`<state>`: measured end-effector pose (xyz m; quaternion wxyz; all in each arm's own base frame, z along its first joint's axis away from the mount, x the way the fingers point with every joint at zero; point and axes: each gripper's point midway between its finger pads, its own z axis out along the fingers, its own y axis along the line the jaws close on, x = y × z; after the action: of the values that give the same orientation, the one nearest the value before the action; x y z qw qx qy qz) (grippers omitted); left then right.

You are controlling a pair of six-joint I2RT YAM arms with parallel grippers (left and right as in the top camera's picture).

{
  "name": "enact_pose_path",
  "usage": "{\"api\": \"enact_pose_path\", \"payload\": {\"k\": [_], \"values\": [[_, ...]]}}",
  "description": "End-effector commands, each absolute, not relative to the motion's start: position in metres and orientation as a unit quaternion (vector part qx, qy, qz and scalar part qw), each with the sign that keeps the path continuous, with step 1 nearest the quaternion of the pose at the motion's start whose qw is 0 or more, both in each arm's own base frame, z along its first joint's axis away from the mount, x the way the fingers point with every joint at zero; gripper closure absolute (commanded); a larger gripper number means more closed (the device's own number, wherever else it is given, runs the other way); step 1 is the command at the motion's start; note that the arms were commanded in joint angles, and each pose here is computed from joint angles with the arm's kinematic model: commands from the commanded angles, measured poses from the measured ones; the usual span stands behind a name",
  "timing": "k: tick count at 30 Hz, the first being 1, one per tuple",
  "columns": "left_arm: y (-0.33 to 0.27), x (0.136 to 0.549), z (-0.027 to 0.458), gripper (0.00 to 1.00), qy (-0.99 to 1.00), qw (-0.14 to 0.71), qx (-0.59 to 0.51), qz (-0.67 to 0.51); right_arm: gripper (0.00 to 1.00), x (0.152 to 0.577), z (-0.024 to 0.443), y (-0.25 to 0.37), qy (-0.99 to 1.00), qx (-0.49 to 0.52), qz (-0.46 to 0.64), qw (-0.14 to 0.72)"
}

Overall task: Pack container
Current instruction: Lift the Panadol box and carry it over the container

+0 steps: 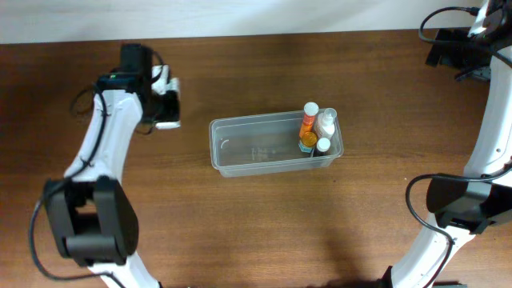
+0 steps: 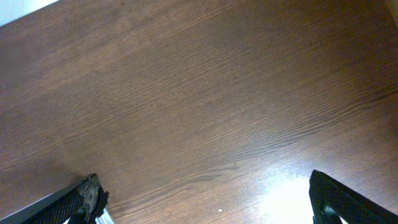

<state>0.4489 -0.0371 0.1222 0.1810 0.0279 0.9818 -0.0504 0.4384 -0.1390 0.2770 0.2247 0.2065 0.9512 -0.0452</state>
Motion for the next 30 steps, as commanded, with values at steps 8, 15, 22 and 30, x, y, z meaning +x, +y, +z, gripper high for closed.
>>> {"api": "enact_pose_path", "payload": {"k": [8,15,22,30], "values": [[-0.148,0.397,0.182,0.58,0.911,0.212,0.35,-0.054,0.02,0.435,0.293,-0.141,0.945,0.21,-0.051,0.246],[-0.183,0.376,0.173,0.58,0.885,0.193,0.423,-0.034,0.02,0.435,0.293,-0.141,0.945,0.21,-0.051,0.246],[-0.208,0.37,0.15,0.58,0.872,0.17,0.457,-0.038,0.01,0.435,0.293,-0.141,0.945,0.21,-0.051,0.246],[-0.226,0.362,0.097,0.58,0.81,0.112,0.575,-0.03,0.02,0.435,0.293,-0.141,0.945,0.21,-0.051,0.246]]}}
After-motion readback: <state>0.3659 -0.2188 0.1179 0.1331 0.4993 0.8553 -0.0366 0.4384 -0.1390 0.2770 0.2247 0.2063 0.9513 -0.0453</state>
